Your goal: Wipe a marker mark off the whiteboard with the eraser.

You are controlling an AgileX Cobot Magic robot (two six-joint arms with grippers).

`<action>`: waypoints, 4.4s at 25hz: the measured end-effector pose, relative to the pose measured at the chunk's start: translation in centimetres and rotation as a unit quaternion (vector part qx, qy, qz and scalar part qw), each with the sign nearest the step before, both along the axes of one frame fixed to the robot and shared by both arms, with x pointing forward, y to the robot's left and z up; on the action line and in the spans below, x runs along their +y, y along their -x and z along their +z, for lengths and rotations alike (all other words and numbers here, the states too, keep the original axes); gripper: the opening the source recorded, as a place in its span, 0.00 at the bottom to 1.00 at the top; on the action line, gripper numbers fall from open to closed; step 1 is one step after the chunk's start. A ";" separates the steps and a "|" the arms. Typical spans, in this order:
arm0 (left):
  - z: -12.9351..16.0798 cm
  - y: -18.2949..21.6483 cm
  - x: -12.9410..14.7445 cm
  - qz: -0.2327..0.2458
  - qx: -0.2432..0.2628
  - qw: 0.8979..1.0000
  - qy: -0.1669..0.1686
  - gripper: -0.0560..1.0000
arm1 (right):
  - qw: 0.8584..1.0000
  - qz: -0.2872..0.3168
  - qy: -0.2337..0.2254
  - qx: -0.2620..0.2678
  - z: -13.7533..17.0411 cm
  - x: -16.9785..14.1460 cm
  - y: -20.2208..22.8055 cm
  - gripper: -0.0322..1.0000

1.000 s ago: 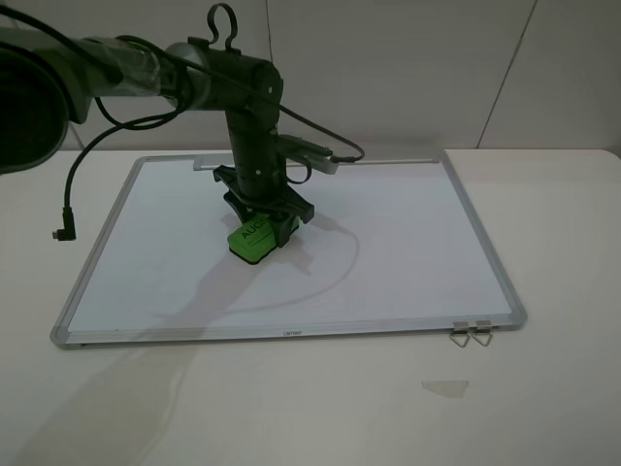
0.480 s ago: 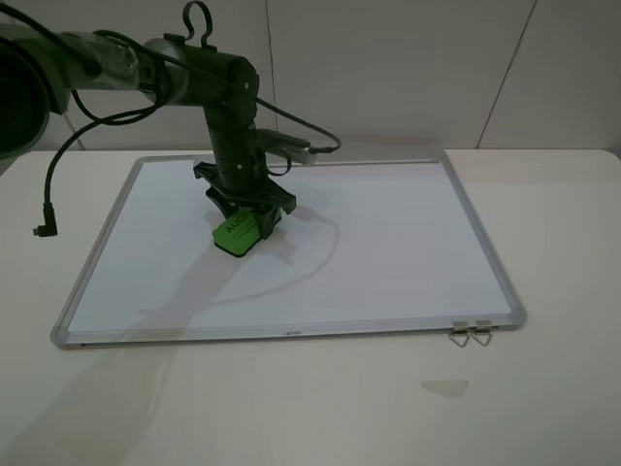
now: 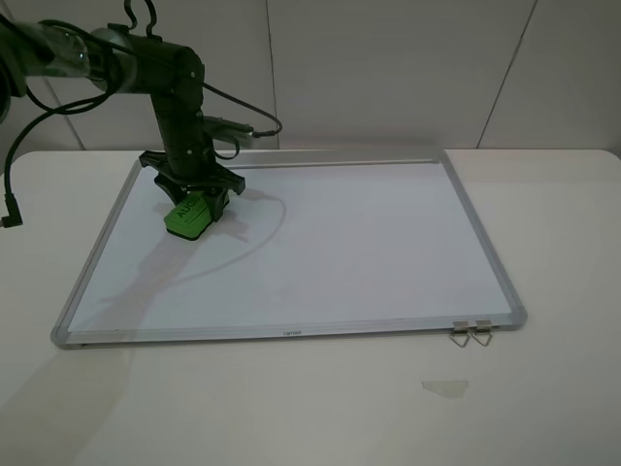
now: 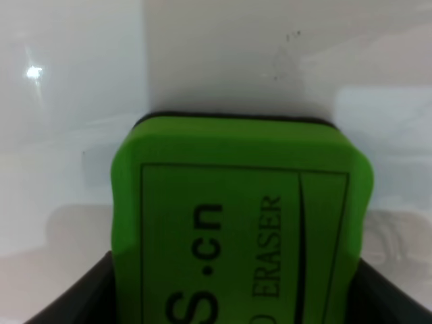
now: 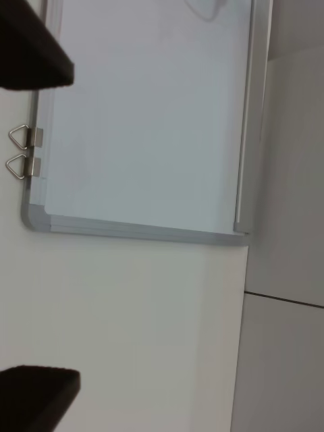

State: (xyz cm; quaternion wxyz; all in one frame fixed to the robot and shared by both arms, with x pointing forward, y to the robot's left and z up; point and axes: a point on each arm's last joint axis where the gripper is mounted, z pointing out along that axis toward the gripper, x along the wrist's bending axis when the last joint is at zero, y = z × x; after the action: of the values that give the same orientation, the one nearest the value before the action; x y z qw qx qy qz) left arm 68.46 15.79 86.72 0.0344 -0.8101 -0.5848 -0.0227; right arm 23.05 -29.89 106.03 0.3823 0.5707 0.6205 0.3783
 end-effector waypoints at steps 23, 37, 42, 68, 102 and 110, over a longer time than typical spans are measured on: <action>0.0 6.9 -13.5 -0.165 0.014 0.986 0.036 0.62 | 1.000 0.000 0.000 0.000 0.0 0.0 0.0 0.82; 9.4 3.9 -2.4 0.071 -0.013 0.997 0.040 0.62 | 1.000 0.000 0.000 0.000 0.0 0.0 0.0 0.82; 9.3 6.5 1.9 0.171 -0.029 0.985 -0.003 0.62 | 1.000 0.000 0.000 0.000 0.0 0.0 0.0 0.82; 1.9 17.3 9.0 0.247 -0.012 0.968 -0.038 0.62 | 1.000 0.000 0.000 0.000 0.0 0.0 0.0 0.82; 15.3 21.0 11.0 0.186 -0.015 0.981 -0.055 0.70 | 1.000 0.000 0.000 0.000 0.0 0.0 0.0 0.82; 20.2 26.9 10.6 0.151 -0.072 0.984 0.065 0.70 | 1.000 0.000 0.000 0.000 0.0 0.0 0.0 0.82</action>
State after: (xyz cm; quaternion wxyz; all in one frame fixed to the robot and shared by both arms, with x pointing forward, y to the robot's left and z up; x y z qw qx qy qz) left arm 41.54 26.39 106.93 -0.0571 -0.7092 -0.7017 -0.0375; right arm 23.05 -29.89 106.03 0.3823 0.5707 0.6205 0.3783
